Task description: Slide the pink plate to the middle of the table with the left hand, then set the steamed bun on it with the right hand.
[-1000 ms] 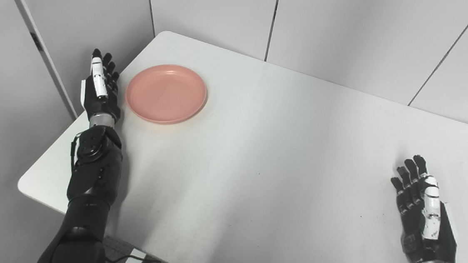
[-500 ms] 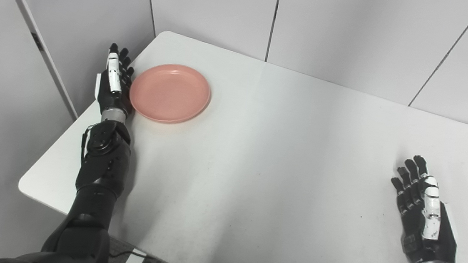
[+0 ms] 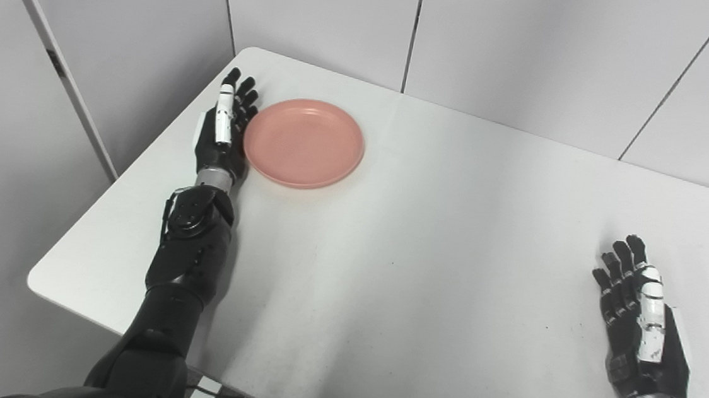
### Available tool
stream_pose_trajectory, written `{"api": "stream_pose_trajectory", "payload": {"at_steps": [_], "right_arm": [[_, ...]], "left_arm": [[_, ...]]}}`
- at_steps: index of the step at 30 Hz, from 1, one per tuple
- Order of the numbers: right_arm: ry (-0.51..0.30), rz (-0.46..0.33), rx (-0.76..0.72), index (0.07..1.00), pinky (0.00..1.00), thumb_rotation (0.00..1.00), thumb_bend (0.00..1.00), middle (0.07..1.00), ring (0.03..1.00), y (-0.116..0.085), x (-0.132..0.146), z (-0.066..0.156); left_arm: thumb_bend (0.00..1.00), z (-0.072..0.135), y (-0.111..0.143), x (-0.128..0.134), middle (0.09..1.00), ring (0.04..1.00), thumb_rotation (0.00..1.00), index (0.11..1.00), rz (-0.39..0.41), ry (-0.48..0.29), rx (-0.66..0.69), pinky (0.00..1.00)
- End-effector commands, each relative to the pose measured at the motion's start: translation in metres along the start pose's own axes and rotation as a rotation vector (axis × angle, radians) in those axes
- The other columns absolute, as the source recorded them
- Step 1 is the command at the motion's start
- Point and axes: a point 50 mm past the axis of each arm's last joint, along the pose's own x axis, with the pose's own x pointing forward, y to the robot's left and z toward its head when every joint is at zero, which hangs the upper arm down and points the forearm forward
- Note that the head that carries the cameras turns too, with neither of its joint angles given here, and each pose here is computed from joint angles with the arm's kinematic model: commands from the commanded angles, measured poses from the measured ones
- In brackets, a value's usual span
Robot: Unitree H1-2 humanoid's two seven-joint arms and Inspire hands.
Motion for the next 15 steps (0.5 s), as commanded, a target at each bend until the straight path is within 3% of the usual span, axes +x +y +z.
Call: {"api": "stream_pose_trajectory", "payload": {"at_steps": [1,15], "right_arm": [[0.03,0.0,0.013,1.0,1.0,1.0,0.08,1.0,1.0,0.002,-0.003,-0.007],[0.044,-0.005,0.008,1.0,1.0,1.0,0.11,1.0,1.0,0.008,-0.005,-0.009]], "left_arm": [[0.4,-0.02,-0.004,-0.009,0.941,0.958,1.0,0.952,-0.019,0.114,0.017,0.98],[0.43,-0.018,-0.044,-0.019,0.933,0.952,1.0,0.942,-0.173,0.13,0.058,0.99]]}}
